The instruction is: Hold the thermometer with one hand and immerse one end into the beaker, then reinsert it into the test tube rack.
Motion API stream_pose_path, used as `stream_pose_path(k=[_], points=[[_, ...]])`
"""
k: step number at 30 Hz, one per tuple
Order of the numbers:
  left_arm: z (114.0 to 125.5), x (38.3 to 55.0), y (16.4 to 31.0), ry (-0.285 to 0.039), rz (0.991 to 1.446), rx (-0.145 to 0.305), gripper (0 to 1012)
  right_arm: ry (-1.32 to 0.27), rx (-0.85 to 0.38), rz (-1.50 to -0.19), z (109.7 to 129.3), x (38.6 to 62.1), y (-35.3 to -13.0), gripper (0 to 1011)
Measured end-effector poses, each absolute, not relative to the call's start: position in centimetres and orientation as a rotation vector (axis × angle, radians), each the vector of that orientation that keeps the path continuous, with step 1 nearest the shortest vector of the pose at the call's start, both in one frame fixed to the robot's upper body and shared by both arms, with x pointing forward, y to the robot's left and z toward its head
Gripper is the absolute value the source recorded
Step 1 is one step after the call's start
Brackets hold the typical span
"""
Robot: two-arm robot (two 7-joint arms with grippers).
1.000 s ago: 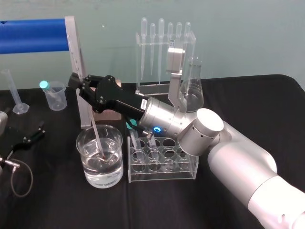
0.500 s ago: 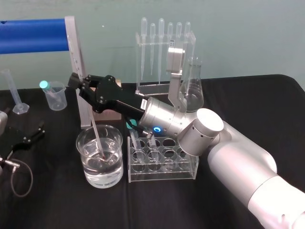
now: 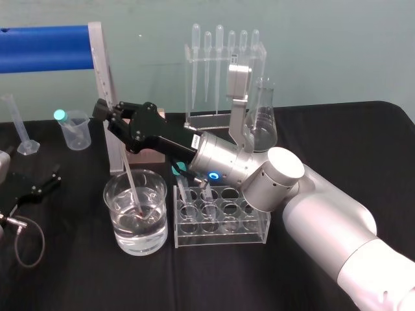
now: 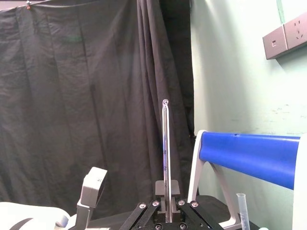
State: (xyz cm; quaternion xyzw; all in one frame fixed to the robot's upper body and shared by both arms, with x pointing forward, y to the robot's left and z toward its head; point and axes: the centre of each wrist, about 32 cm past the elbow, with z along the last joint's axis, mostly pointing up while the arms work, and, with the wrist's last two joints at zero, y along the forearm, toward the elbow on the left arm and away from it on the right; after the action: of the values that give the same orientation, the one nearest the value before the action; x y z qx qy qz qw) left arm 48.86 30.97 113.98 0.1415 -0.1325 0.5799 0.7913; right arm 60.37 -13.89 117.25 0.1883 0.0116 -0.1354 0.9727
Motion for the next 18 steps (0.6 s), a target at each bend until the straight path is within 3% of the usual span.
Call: stream_pose_path(k=[18], points=[[113.98, 48.86, 30.97, -0.285, 1.248, 0.304, 1008, 0.023, 0.38, -0.273, 117.25, 60.37, -13.89, 56]])
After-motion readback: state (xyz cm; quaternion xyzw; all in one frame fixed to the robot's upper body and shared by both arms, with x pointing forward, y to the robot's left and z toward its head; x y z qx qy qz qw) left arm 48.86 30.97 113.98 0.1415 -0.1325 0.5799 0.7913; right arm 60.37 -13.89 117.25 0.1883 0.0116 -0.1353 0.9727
